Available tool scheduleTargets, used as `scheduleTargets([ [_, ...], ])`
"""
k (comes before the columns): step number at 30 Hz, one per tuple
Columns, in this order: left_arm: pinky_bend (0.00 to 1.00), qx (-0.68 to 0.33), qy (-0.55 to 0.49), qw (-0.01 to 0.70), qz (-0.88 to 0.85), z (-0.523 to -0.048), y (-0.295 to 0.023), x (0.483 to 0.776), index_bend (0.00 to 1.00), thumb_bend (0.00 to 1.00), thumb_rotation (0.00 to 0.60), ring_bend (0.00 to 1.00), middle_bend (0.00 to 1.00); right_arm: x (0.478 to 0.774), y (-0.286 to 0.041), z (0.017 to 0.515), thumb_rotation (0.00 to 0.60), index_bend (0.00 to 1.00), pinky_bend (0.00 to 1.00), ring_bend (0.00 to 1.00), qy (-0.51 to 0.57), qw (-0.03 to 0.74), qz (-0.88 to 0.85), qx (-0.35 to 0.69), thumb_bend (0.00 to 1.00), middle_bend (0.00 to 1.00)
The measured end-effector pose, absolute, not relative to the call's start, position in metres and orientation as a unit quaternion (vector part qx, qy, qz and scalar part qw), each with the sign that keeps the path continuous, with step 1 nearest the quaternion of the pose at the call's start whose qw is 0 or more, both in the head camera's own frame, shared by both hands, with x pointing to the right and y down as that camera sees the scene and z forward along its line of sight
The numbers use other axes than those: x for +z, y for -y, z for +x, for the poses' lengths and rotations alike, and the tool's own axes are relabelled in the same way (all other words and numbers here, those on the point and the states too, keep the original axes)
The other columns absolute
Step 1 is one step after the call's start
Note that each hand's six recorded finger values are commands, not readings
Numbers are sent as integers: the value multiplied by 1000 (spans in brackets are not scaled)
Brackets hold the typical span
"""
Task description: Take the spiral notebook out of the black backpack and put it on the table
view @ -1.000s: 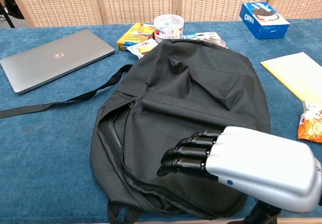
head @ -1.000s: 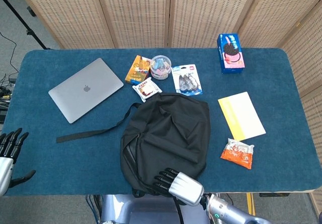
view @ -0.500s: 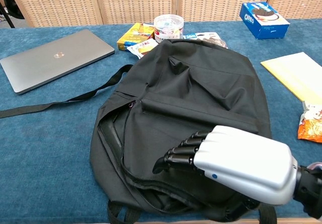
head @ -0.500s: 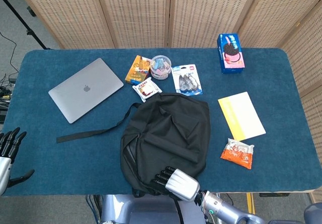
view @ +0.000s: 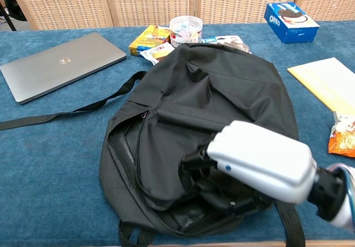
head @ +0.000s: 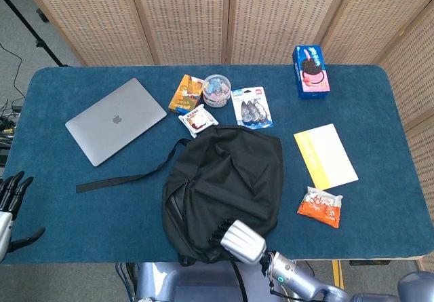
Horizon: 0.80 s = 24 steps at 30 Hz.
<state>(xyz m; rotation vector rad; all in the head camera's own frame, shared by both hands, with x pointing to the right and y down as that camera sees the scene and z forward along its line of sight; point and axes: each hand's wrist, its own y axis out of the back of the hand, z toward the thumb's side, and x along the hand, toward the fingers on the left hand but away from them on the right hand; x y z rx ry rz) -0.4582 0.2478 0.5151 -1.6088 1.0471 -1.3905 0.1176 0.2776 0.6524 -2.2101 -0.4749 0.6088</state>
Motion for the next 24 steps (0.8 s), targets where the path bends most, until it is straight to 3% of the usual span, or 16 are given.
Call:
scheduleTargets([
  [7,0,-539,-388,375,-647,-450,-248,525,0,0,600,0,0,654,-230,120,600,650,560,585,273,351,-857,259,718,666],
  [17,0,-463,-332,398,-719,-407,-237,548,6,0,600,0,0,648,-167,131,600,654,561,585,377,261,-831,316,724,667],
  [24,82,-381,-279,394,-788,-353,-234,573,179,0,600,11,0,645,-141,139,600,657,561,585,415,174,-815,365,724,672],
])
